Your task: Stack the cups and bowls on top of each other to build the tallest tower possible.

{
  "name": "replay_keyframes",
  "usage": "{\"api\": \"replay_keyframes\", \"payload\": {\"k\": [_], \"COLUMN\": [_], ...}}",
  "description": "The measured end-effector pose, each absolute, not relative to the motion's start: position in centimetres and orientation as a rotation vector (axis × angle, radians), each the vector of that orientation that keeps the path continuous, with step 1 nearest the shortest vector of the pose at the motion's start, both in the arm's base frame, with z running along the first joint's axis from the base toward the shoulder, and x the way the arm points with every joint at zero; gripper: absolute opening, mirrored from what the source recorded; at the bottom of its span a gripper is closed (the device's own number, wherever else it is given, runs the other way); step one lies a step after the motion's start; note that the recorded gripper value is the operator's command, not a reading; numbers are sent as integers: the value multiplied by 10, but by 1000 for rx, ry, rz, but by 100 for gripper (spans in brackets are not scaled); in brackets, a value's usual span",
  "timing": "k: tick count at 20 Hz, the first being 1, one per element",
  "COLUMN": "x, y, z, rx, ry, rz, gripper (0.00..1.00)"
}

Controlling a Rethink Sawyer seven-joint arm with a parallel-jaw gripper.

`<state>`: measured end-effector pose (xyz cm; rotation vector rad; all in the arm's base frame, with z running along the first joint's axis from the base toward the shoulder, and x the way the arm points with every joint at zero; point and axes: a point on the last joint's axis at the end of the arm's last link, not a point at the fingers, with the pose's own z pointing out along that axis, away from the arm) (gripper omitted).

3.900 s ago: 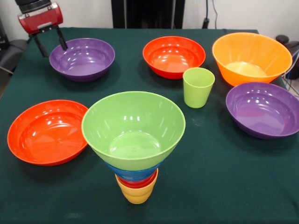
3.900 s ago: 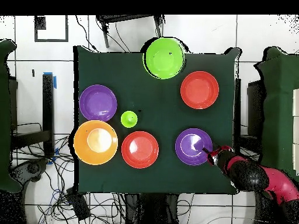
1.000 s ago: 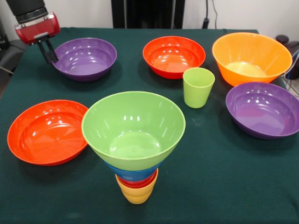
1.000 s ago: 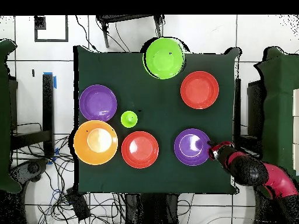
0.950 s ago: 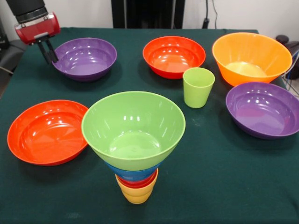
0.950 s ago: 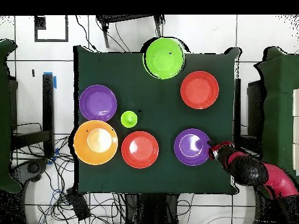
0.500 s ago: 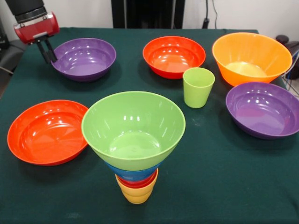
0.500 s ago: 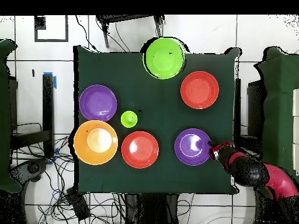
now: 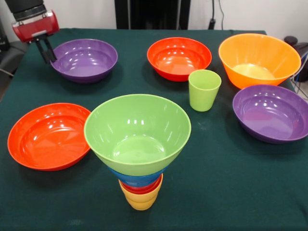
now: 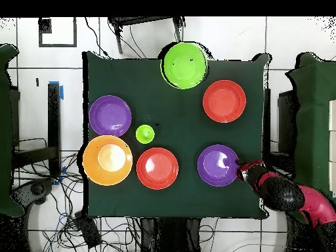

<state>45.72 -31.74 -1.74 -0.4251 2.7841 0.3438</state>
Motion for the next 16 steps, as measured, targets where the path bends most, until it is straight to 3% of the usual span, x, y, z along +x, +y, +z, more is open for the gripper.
{"api": "replay_keyframes", "payload": {"k": [16], "x": [445], "y": [-320], "z": [59], "rx": [-454], "ry": [2818], "rz": [344], "gripper": [0]}}
